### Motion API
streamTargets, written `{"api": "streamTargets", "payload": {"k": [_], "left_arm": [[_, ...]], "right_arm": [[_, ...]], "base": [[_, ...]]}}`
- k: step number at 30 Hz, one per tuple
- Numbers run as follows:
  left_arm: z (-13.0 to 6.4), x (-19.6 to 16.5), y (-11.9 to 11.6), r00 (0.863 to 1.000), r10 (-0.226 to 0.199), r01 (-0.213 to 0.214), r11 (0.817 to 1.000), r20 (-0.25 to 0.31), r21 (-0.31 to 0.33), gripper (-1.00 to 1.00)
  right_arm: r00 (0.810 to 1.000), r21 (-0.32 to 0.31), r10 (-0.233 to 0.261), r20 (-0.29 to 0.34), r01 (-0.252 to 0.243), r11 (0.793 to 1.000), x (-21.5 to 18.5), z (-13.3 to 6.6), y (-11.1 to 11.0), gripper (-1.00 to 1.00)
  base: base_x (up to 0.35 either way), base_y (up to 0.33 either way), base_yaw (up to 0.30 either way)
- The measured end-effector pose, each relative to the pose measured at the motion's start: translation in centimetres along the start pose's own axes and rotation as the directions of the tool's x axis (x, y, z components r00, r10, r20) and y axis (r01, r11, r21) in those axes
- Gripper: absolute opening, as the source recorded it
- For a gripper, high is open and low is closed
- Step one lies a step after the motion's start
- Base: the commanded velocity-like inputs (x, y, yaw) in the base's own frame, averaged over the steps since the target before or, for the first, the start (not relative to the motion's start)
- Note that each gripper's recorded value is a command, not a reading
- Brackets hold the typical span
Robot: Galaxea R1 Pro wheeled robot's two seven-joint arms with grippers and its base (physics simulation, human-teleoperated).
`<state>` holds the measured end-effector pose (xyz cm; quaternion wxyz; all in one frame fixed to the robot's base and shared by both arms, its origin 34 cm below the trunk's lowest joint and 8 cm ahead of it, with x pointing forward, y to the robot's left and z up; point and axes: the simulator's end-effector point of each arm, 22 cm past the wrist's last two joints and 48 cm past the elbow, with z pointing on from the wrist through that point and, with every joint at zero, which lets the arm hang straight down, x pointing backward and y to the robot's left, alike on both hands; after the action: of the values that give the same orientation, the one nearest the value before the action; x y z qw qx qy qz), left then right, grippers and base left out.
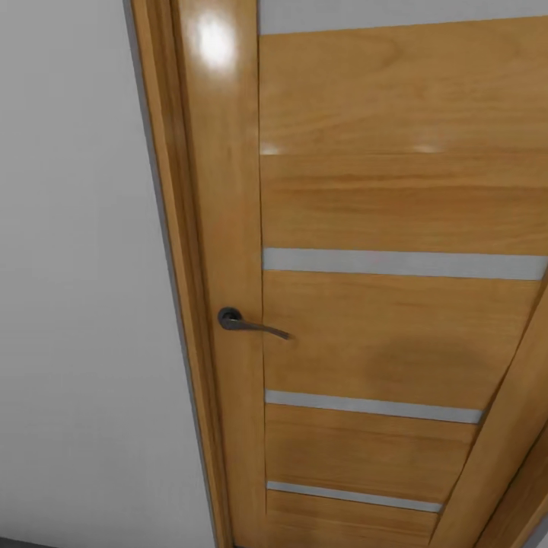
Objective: Move the two storage containers from the living room to the garage. In the garage, place one container on the floor and stack the other container on top of it (either order is fine).
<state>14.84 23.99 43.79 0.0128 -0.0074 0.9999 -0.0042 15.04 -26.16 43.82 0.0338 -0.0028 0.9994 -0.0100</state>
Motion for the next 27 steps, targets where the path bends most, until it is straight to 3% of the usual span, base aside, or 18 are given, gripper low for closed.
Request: {"api": "streamTargets", "payload": {"k": [27], "left_arm": [[0.00,-0.03,0.00,1.000,0.001,-0.001,1.000,0.000,0.000,1.00]], "right_arm": [[1.000,0.000,0.000,0.000,0.000,1.000,0.00,0.00,0.00,1.00]], "base": [[0.033,-0.044,0.000]]}}
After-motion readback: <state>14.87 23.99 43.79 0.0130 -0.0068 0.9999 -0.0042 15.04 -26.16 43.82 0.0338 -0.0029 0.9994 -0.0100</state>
